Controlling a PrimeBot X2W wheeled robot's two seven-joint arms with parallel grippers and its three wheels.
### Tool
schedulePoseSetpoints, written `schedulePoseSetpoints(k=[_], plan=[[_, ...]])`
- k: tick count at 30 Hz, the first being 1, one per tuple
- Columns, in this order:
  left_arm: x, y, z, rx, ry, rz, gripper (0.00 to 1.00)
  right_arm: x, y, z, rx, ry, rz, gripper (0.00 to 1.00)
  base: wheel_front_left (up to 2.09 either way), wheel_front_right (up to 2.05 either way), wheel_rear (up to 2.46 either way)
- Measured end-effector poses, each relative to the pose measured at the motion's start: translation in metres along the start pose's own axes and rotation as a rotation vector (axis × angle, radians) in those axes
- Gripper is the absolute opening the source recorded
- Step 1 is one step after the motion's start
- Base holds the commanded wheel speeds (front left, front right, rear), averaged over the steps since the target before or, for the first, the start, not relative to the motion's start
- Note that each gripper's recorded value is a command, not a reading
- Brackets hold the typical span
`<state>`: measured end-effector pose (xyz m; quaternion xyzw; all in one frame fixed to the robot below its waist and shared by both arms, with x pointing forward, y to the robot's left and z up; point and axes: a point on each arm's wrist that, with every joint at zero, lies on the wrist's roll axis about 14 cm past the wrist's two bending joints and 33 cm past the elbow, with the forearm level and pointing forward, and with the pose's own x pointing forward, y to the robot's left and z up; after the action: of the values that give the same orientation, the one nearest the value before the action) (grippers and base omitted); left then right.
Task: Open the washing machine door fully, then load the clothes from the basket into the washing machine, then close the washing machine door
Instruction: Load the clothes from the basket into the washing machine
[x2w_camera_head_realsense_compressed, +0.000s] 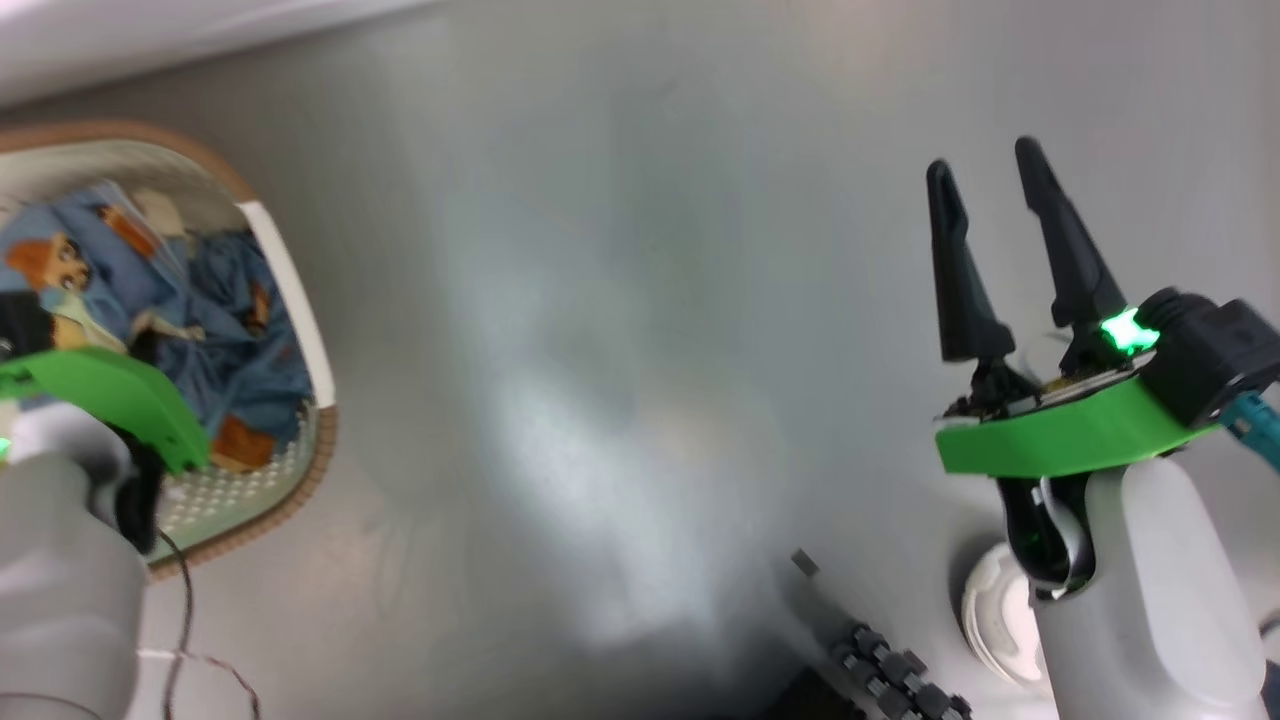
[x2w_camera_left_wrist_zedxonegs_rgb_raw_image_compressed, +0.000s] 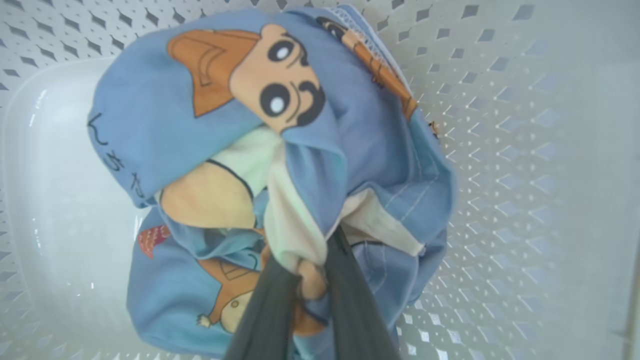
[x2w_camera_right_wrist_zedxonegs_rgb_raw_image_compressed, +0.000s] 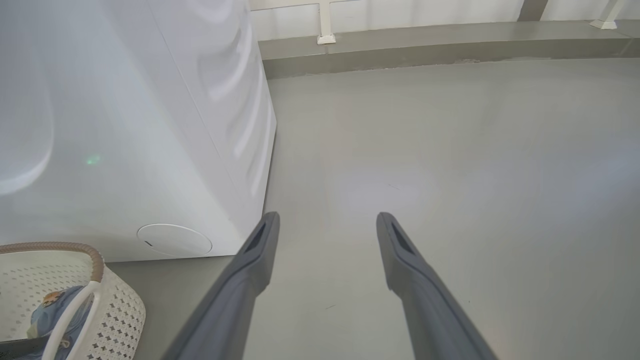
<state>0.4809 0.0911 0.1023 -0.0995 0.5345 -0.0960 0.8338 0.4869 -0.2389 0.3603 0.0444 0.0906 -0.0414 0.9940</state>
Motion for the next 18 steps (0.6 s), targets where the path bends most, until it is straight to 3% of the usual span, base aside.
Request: schedulePoseSetpoints(k=[18], plan=[[-0.126, -0.008, 0.008, -0.076, -0.276, 0.034, 0.0, -0.053, 0.024, 0.035, 0.008, -0.035, 0.042, 1.0, 0.0, 0.0, 0.0]])
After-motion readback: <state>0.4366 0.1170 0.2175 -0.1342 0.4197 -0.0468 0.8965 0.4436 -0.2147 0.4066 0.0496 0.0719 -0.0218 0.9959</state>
